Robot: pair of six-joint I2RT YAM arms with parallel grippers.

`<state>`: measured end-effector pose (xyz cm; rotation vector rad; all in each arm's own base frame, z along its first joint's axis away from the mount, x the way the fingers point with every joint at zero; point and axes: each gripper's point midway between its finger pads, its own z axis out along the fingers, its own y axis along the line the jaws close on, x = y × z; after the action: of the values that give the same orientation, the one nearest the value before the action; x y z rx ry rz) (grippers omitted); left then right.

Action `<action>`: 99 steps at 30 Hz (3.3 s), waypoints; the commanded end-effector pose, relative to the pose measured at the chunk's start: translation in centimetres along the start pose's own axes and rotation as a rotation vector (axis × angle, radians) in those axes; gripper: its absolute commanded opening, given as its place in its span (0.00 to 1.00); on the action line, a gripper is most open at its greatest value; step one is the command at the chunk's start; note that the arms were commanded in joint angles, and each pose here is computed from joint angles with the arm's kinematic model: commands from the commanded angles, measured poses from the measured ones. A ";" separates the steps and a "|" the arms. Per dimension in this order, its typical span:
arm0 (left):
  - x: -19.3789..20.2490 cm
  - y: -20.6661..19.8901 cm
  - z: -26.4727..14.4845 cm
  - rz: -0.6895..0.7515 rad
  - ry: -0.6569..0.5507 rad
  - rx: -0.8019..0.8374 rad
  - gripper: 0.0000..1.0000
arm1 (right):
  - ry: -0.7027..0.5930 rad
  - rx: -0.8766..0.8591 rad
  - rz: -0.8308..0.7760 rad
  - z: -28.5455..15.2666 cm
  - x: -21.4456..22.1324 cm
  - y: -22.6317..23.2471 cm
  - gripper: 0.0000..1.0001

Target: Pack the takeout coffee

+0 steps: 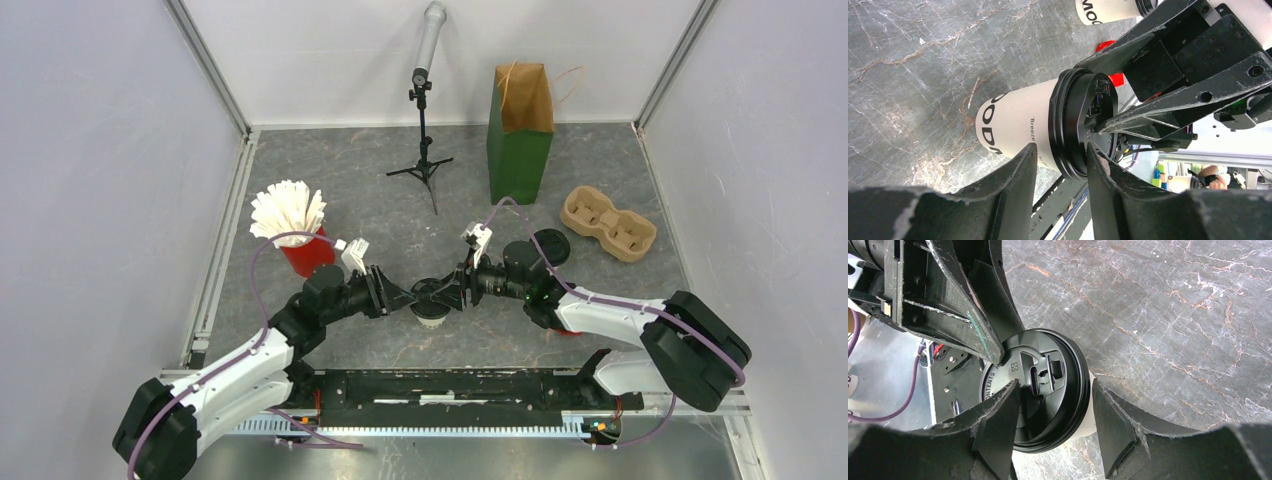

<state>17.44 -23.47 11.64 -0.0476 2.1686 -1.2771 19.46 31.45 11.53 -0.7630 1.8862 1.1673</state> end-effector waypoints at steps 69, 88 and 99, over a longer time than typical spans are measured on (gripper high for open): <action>1.2 0.6 2.2 0.103 0.137 0.011 0.48 | 0.006 0.019 0.044 -0.5 -3.5 -0.5 0.56; 3.7 5.5 1.7 0.042 0.145 -0.131 0.40 | 0.066 0.142 0.173 -4.3 8.9 -3.9 0.48; 3.8 6.1 1.3 0.053 0.139 -0.161 0.38 | 0.081 0.155 0.180 -4.4 10.4 -4.4 0.49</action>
<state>18.16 -25.85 11.39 0.1186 2.1310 -1.3356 19.37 28.41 11.33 -0.5445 1.7474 1.2518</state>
